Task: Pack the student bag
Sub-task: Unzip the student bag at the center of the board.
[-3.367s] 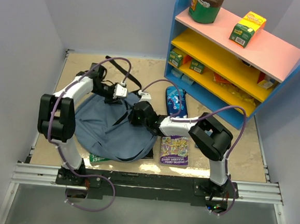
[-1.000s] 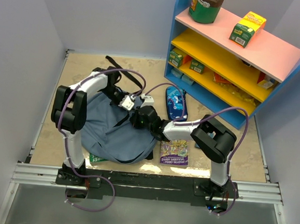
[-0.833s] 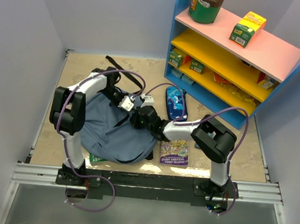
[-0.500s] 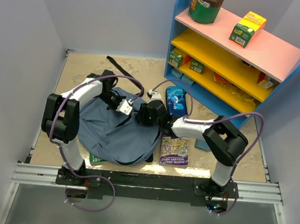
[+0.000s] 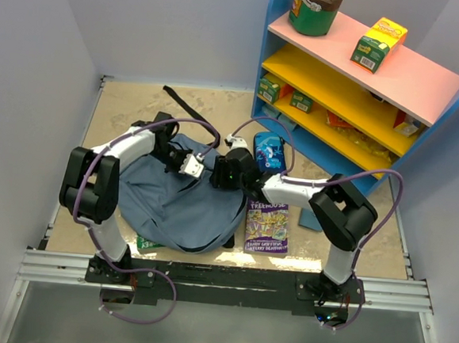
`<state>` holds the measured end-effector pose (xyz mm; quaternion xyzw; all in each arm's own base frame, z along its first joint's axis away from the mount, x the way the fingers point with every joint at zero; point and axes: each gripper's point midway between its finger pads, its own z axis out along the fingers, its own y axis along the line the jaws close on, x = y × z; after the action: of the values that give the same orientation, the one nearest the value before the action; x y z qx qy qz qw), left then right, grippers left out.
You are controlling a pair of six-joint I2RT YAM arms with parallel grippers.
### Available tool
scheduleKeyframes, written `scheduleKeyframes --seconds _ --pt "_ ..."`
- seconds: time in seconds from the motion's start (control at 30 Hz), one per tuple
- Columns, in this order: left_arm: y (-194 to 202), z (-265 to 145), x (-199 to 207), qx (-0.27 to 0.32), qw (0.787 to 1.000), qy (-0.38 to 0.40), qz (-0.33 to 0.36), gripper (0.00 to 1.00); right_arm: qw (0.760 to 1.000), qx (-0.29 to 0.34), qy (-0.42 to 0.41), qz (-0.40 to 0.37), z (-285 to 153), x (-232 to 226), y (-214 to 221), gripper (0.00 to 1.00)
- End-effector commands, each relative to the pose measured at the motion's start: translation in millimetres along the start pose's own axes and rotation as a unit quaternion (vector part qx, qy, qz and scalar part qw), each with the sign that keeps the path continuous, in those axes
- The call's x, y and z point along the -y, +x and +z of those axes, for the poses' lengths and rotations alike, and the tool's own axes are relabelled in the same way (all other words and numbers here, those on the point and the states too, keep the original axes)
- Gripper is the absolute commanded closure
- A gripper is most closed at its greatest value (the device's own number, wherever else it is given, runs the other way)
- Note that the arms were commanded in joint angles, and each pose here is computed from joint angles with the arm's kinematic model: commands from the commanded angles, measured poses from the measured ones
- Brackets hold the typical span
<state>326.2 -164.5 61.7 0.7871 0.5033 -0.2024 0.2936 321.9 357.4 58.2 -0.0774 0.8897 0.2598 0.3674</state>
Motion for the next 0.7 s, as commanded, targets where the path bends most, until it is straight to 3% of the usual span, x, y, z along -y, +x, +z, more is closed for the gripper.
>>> scheduleKeyframes --seconds 0.0,0.27,0.67 --pt "-15 -2 -2 0.026 1.000 -0.017 -0.001 1.00 1.000 0.019 0.006 -0.005 11 -6 -22 0.49" --pt "-17 -1 0 0.035 0.999 -0.017 -0.003 1.00 0.999 0.029 0.013 -0.003 23 -7 -31 0.47" --pt "-22 -4 -4 0.040 0.999 -0.028 -0.010 1.00 0.999 0.036 0.002 0.007 27 -7 -25 0.98"
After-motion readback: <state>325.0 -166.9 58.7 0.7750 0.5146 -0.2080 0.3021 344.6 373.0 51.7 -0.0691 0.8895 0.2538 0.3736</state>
